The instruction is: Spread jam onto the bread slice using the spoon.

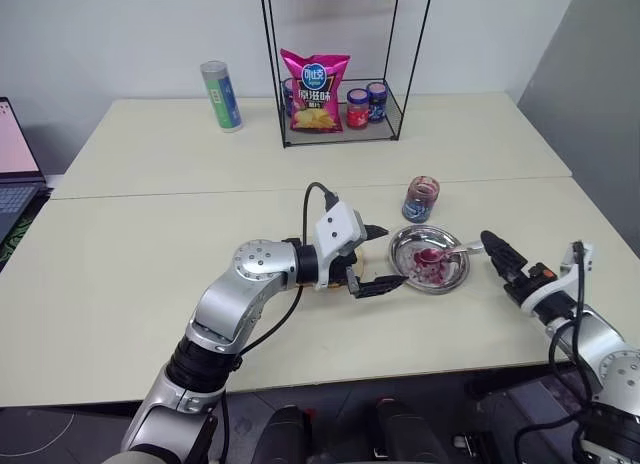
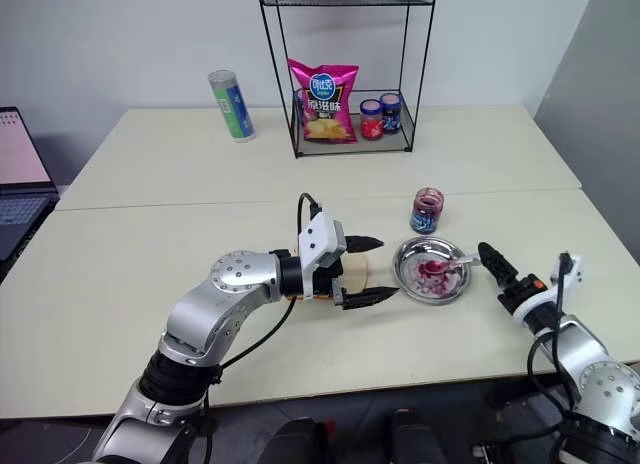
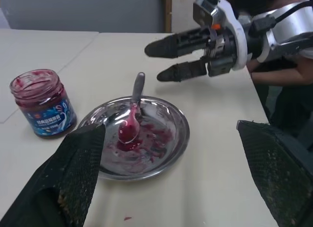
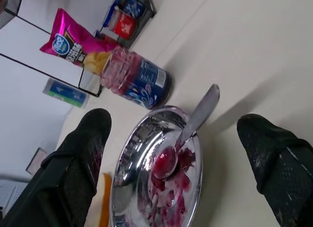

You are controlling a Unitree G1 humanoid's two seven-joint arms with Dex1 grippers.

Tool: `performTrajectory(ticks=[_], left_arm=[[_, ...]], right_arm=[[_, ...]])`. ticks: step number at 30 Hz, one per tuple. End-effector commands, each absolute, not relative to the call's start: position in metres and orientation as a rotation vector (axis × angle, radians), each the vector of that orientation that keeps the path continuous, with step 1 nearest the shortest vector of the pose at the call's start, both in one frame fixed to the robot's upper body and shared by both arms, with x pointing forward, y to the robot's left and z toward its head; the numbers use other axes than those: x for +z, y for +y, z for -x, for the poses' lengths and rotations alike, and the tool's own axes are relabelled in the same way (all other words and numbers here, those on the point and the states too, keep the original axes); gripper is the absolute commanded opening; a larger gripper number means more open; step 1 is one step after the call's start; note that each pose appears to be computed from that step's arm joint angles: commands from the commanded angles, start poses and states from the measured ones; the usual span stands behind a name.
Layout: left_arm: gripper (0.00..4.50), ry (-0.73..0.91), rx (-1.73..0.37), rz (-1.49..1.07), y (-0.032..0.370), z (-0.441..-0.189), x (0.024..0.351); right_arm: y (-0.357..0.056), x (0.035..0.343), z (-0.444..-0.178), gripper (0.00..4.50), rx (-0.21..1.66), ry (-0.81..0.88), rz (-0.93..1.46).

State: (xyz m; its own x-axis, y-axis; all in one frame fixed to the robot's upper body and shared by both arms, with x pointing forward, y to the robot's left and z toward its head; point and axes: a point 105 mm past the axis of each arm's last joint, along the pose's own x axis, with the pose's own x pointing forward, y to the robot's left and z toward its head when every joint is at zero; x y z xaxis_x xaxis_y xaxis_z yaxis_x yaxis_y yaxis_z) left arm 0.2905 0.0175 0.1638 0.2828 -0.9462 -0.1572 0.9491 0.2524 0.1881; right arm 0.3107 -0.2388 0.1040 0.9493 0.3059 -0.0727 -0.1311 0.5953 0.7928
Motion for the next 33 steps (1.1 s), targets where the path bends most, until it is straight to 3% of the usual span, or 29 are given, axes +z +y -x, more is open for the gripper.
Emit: performTrajectory(ticks=[1, 12, 15, 30, 33], left_arm=[[4.46, -0.046, -1.283, -0.272, 0.017, -0.286, 0.18], [4.46, -0.038, -1.227, -0.283, 0.025, -0.289, 0.183], [4.5, -0.036, -1.219, -0.287, 0.027, -0.288, 0.183], [4.5, -0.031, -1.185, -0.298, 0.036, -0.297, 0.183], [4.5, -0.031, -1.176, -0.301, 0.038, -0.299, 0.184]], right_arm=[[-0.235, 0.109, -0.324, 4.5, 0.291, 0.175, -0.883], [-0.243, 0.102, -0.354, 4.5, 0.254, 0.132, -0.86], [-0.245, 0.104, -0.356, 4.04, 0.256, 0.115, -0.864], [-0.242, 0.107, -0.352, 0.39, 0.306, 0.117, -0.799], [-0.242, 0.114, -0.351, 0.04, 0.319, 0.106, -0.774]])
